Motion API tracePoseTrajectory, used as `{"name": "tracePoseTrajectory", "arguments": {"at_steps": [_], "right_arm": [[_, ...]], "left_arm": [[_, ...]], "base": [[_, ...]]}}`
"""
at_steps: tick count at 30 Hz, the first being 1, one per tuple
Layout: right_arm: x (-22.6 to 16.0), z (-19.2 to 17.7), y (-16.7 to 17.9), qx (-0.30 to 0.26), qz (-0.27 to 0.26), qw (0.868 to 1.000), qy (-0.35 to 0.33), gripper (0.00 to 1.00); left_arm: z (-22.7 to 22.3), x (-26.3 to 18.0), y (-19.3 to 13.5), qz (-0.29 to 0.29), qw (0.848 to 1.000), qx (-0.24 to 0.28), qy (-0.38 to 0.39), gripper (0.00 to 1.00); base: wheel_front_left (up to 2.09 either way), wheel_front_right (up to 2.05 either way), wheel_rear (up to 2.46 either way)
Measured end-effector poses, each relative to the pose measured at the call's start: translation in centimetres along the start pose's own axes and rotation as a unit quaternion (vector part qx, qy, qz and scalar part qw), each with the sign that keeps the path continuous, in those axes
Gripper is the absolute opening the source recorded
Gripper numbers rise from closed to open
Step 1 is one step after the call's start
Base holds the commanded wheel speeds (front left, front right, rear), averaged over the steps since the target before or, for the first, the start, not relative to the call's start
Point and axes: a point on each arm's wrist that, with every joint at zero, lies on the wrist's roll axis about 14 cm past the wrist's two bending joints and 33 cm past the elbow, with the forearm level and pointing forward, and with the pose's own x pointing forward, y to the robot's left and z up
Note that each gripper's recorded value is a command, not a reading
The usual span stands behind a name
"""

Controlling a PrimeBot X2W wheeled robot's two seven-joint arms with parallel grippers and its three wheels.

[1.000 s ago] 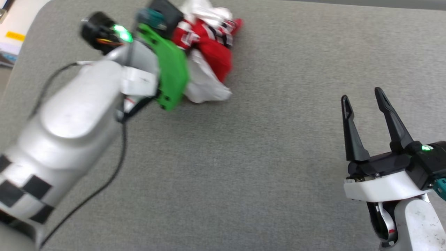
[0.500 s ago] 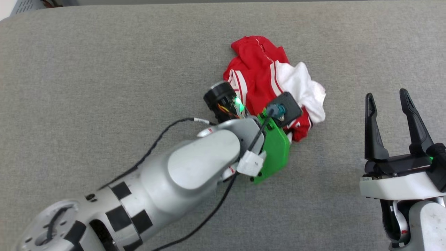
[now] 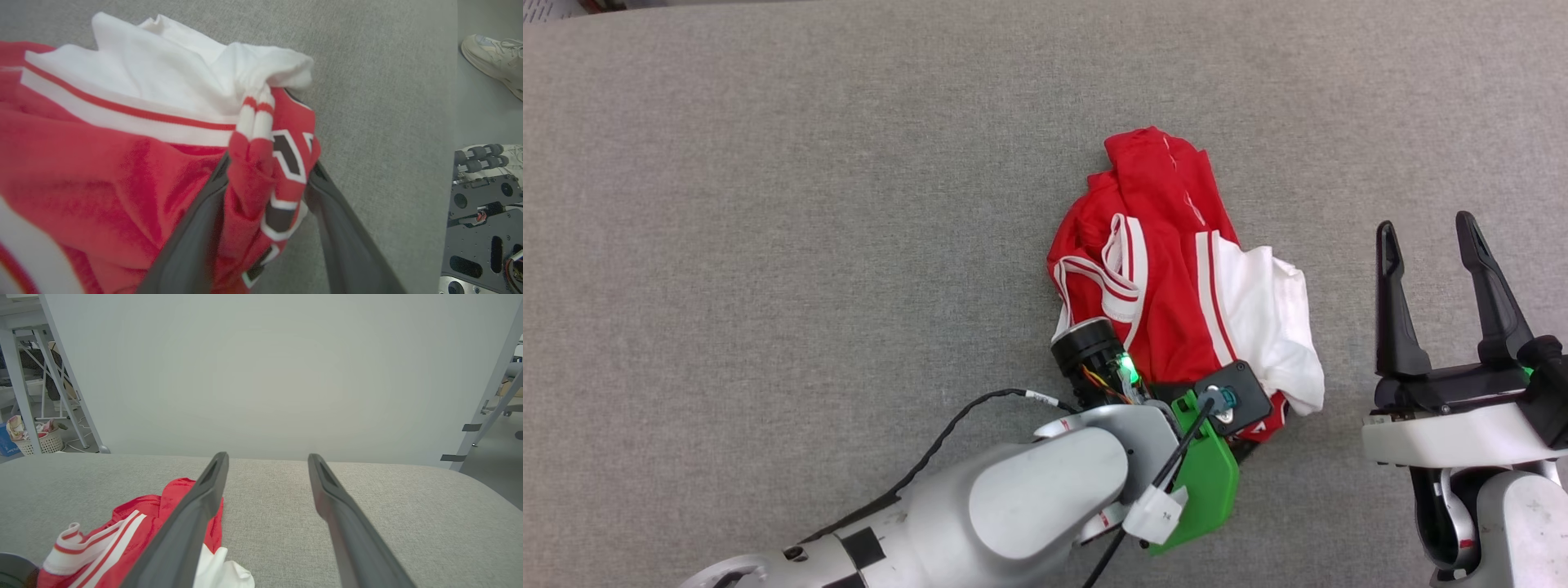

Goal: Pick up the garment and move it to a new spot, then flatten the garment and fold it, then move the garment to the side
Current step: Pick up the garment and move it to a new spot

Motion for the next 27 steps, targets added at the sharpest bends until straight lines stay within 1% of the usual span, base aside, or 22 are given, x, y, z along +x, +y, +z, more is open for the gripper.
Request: {"name": "tracePoseTrajectory", "arguments": {"at_steps": [5,8,11,15,18,21,25,27], "right_arm": [[-0.3,0.8,0.4,0.003,0.004,1.0,-0.009,1.0],[-0.9,1.2,0.5,0.004,0.005,1.0,-0.01,1.0],[-1.4,1.7,0.7,0.005,0.007,1.0,-0.014,1.0],[-1.9,2.5,1.2,0.007,0.012,1.0,-0.022,1.0],[-2.1,3.0,1.5,0.009,0.017,0.999,-0.028,1.0],[-2.4,3.5,1.9,0.01,0.021,0.999,-0.033,1.0],[-2.7,4.0,2.3,0.01,0.026,0.999,-0.039,1.0],[-2.9,4.2,2.4,0.01,0.028,0.999,-0.041,1.0]], "left_arm": [[2.5,-0.8,0.1,0.013,0.998,0.009,-0.068,1.0],[4.7,-2.0,0.7,0.032,0.993,0.008,-0.117,1.0],[7.2,-3.5,1.7,0.061,0.984,0.007,-0.169,1.0],[10.3,-6.6,3.9,0.127,0.963,0.011,-0.239,1.0],[11.5,-10.2,6.9,0.201,0.938,0.016,-0.283,1.0],[11.8,-14.5,9.9,0.287,0.904,0.014,-0.318,1.0],[10.4,-19.1,11.9,0.367,0.868,-0.001,-0.333,1.0],[9.8,-21.6,12.4,0.406,0.846,-0.007,-0.345,1.0]], "base": [[0.0,0.0,0.0],[0.0,0.0,0.0],[0.0,0.0,0.0],[0.0,0.0,0.0],[0.0,0.0,0.0],[0.0,0.0,0.0],[0.0,0.0,0.0],[0.0,0.0,0.0]]}}
